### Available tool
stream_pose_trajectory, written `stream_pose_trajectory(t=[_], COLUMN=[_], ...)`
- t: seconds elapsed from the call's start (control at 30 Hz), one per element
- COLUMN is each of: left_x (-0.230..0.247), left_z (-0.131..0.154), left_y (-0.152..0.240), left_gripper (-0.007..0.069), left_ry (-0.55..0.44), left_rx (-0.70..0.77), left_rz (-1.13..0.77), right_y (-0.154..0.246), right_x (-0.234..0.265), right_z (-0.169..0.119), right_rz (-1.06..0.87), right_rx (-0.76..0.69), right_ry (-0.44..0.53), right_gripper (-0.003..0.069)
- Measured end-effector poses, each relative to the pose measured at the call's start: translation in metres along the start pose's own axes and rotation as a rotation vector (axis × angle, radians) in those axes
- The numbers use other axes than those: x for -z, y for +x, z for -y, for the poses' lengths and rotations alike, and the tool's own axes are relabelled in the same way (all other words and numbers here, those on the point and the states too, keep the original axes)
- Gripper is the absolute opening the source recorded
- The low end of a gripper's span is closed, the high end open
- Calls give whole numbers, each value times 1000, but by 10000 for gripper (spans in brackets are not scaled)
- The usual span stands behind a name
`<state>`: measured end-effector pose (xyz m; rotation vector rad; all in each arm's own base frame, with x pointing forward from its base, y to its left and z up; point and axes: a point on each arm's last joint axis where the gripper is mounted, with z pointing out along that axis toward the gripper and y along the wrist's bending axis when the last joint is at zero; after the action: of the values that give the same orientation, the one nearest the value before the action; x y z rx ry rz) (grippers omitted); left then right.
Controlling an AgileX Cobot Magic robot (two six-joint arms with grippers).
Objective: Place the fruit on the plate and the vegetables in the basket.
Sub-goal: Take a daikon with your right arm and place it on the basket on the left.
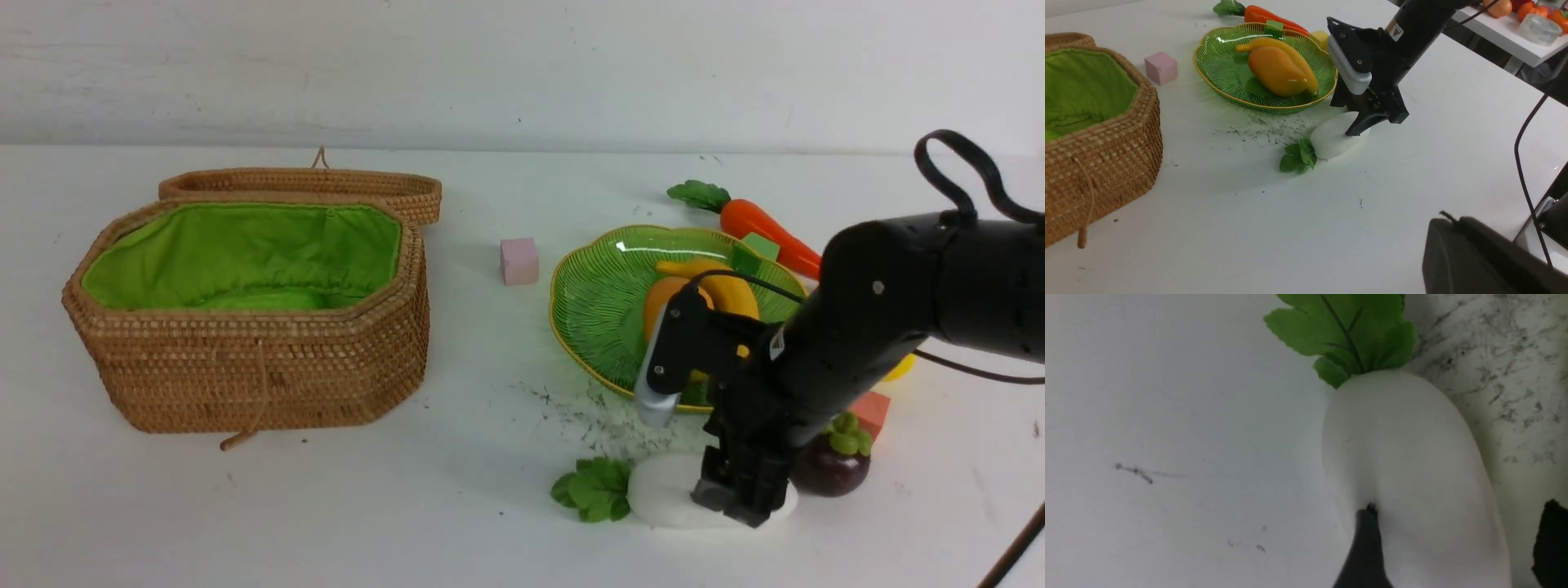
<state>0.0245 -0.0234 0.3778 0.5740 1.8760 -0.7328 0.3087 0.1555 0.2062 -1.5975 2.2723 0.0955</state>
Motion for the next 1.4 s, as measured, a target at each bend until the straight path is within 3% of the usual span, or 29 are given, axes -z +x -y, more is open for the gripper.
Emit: stream_pose_trajectory(t=[0.4,0.77,1.03,1.2,1.3,1.4], left_x=[0,0,0,0,0,0], left_z=[0,0,0,0,0,-1], left_y=[0,0,0,0,0,0], left_gripper=[-13,-13,-13,-13,-13,-13], left_ry=[2,4,3,3,0,-13], left_rx=[1,3,3,3,2,-10], left_rz=[-1,-4,-6,-6,-5,-1], right_y=[1,-7,-8,-28,-58,-94], right_x=[-18,-49,-45,-1,48,91], right_z=[3,-21,-22,-21,-11,-6], right_rz=[-38,-112,-126,-57,124,315], right_rx=[43,105,-57,-221,-342,-363], right_ry=[-13,-122,-121,-117,-83,-73], right_gripper=[529,510,498,497,497,497])
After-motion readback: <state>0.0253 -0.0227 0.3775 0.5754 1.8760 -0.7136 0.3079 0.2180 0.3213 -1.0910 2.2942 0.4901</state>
